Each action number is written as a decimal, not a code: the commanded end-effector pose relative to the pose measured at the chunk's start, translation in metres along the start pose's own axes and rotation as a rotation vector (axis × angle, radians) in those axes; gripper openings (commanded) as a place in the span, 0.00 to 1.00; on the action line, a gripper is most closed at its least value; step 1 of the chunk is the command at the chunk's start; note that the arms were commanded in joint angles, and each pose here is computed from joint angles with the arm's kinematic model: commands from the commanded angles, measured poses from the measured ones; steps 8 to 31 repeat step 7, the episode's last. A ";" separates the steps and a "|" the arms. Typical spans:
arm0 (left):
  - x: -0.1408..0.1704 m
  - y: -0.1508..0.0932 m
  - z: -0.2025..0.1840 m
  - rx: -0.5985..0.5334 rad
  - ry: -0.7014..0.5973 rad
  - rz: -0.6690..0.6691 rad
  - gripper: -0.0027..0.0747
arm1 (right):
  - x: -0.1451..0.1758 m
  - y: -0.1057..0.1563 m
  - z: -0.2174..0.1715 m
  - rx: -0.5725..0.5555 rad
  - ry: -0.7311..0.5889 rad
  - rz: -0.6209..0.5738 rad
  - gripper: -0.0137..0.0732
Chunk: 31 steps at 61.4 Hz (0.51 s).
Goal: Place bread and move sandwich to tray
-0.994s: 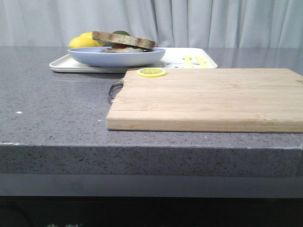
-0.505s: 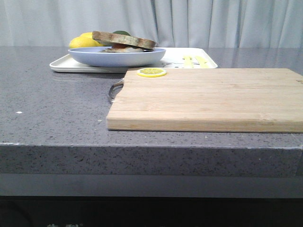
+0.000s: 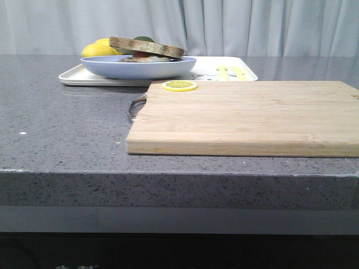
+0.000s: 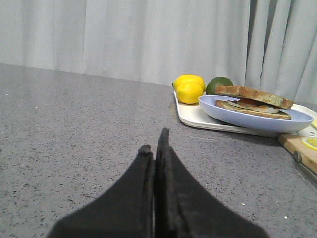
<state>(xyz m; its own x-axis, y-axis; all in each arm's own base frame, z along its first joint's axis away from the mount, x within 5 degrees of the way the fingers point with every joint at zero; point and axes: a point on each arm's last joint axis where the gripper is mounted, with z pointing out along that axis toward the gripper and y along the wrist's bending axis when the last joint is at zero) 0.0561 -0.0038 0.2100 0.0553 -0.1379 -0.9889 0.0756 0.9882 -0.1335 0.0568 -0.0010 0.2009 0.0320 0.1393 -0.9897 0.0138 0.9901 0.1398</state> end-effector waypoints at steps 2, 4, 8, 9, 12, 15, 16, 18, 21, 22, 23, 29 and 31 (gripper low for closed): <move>-0.008 -0.001 -0.002 0.009 -0.100 -0.004 0.01 | -0.010 0.001 -0.002 -0.010 -0.109 -0.014 0.08; -0.008 -0.001 -0.002 0.009 -0.100 -0.004 0.01 | -0.010 0.001 -0.002 -0.010 -0.109 -0.014 0.08; -0.008 -0.001 -0.002 0.009 -0.100 -0.004 0.01 | -0.010 0.001 -0.002 -0.010 -0.109 -0.014 0.08; -0.008 -0.001 -0.002 0.009 -0.100 -0.004 0.01 | -0.010 0.001 -0.002 -0.010 -0.109 -0.014 0.08; -0.008 -0.001 -0.002 0.009 -0.100 -0.004 0.01 | -0.010 0.001 -0.002 -0.010 -0.109 -0.014 0.08; -0.008 -0.001 -0.002 0.009 -0.100 -0.004 0.01 | -0.010 0.001 -0.002 -0.010 -0.109 -0.014 0.08; -0.008 -0.001 -0.002 0.009 -0.100 -0.004 0.01 | -0.010 0.001 -0.002 -0.010 -0.109 -0.014 0.08; -0.008 -0.001 -0.002 0.009 -0.100 -0.004 0.01 | -0.010 0.001 -0.002 -0.010 -0.109 -0.014 0.08; -0.008 -0.001 -0.002 0.009 -0.100 -0.004 0.01 | -0.010 0.001 -0.002 -0.010 -0.109 -0.014 0.08; -0.008 -0.001 -0.002 0.009 -0.100 -0.004 0.01 | -0.010 0.001 -0.002 -0.010 -0.109 -0.014 0.08; -0.008 -0.001 -0.002 0.009 -0.100 -0.004 0.01 | -0.010 0.001 -0.002 -0.010 -0.109 -0.014 0.08; -0.008 -0.001 -0.002 0.009 -0.100 -0.004 0.01 | -0.010 0.001 -0.002 -0.010 -0.109 -0.014 0.08; -0.008 -0.001 -0.002 0.009 -0.100 -0.004 0.01 | -0.010 0.001 -0.002 -0.010 -0.109 -0.014 0.08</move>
